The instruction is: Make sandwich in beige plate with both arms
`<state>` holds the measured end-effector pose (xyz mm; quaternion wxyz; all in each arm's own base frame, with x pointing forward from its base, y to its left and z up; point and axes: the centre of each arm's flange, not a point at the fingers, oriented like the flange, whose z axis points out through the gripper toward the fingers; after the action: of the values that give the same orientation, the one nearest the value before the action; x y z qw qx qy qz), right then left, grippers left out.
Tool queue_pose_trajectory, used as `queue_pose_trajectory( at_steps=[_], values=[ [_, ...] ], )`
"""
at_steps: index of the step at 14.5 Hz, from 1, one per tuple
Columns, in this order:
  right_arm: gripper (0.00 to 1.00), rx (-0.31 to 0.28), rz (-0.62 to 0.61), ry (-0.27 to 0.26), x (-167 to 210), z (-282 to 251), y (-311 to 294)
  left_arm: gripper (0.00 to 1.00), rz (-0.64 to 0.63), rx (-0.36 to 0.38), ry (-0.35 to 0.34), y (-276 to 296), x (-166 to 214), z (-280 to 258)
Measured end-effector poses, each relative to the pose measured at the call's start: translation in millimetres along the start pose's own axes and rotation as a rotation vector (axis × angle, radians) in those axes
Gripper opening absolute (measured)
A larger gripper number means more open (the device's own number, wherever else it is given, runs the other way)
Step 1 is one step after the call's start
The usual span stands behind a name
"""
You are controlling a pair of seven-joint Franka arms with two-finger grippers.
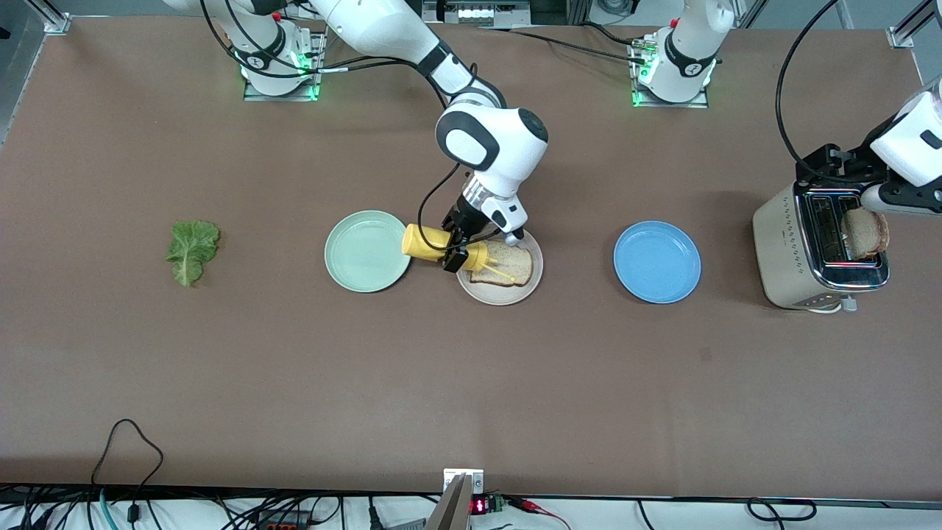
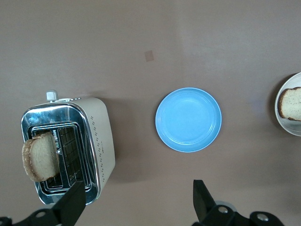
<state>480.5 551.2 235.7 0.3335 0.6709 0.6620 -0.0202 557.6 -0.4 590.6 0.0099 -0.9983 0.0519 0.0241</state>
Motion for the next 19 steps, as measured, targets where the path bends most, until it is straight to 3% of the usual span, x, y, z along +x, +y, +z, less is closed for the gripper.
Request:
queue_pose_trajectory(
  at_steps=[3,6,8,14,19],
  values=[
    [0.39,-0.001,0.055,0.0,-5,-2,10,1.0,0.0,0.0,0.0,0,0,0],
    [0.39,0.075,0.152,0.03,-24,0,37,1.0,0.0,0.0,0.0,0,0,0],
    [0.39,0.132,0.239,0.071,-58,-4,76,1.0,0.0,0.0,0.0,0,0,0],
    [0.39,0.366,0.333,0.315,-222,-14,193,1.0,-0.001,0.0,-0.003,0,0,0],
    [0.39,0.53,0.36,0.567,-347,33,234,1.0,-0.001,-0.001,-0.013,0,-1,1]
  ],
)
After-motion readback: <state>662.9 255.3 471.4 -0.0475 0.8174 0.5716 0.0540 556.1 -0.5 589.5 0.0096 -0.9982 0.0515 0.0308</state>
